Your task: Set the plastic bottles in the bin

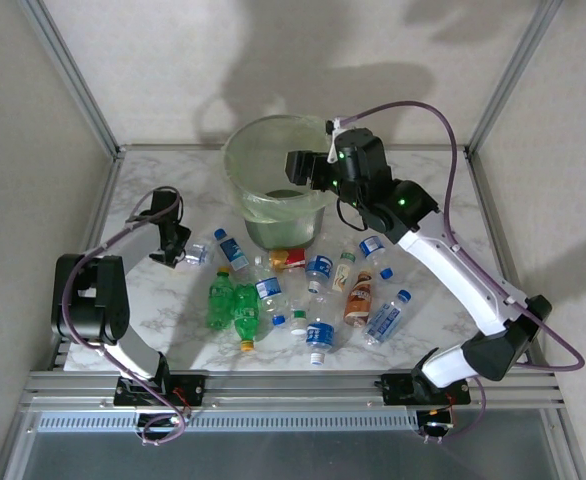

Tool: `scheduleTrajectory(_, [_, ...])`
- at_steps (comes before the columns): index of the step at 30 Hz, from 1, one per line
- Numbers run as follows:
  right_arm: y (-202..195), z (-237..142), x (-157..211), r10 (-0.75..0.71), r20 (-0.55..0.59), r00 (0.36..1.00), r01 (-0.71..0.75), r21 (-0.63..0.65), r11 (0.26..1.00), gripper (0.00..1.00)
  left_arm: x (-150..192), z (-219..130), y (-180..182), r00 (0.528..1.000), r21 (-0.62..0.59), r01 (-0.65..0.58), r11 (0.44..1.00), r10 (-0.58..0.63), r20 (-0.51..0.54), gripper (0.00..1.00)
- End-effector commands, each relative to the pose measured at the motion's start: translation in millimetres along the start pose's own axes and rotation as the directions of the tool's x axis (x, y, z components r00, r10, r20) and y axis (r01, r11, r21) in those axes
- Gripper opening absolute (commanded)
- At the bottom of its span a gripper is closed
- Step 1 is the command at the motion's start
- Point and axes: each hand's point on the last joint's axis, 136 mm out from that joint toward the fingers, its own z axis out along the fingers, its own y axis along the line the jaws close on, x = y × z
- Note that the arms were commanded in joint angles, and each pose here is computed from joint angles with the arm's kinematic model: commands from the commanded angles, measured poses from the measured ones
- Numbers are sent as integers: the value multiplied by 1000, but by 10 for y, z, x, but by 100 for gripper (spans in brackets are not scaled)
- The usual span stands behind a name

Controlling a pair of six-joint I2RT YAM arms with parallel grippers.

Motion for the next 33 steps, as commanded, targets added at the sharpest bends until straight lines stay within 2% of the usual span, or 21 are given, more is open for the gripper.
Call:
scheduleTrajectory(1, [-69, -85, -54, 17, 25, 1000, -18, 26, 1000, 85, -14, -66, 77, 1000, -9, -6, 1000, 7, 24, 54])
scheduleTrajectory(6, [-81, -141, -78, 23, 36, 999, -24, 27, 999, 85, -89, -242, -22, 999, 24, -18, 1000, 17, 45, 53])
scheduleTrajectory(12, [-94, -197, -115, 26, 48, 999, -28, 31, 999, 86, -291, -698, -285, 994, 115, -40, 993, 27, 108, 51])
scheduleTrajectory(15, [-124, -211, -154, 27, 55, 998, -30, 43, 999, 86, -413, -1029, -463, 988, 181, -56, 982, 29, 150, 49])
scheduleTrajectory(18, [-163, -223, -193, 33, 60, 998, -36, 52, 998, 86, -634, -1514, -642, 970, 258, -69, 964, 4, 243, 49])
scheduleTrajectory(22, [-211, -226, -230, 38, 63, 997, -42, 63, 997, 86, -843, -2257, -983, 948, 445, -81, 892, -69, 311, 49])
scheduleTrajectory(26, [-231, -240, -266, 39, 68, 997, -44, 67, 997, 86, -846, -2851, -1371, 941, 562, -149, 813, -58, 334, 48])
scheduleTrajectory(29, [-236, -256, -284, 42, 72, 997, -47, 66, 997, 86, -649, -3207, -1767, 943, 634, -227, 740, 4, 333, 48])
scheduleTrajectory(33, [-262, -267, -297, 48, 75, 996, -54, 74, 996, 86, -148, -3503, -2314, 932, 690, -343, 638, 140, 333, 48])
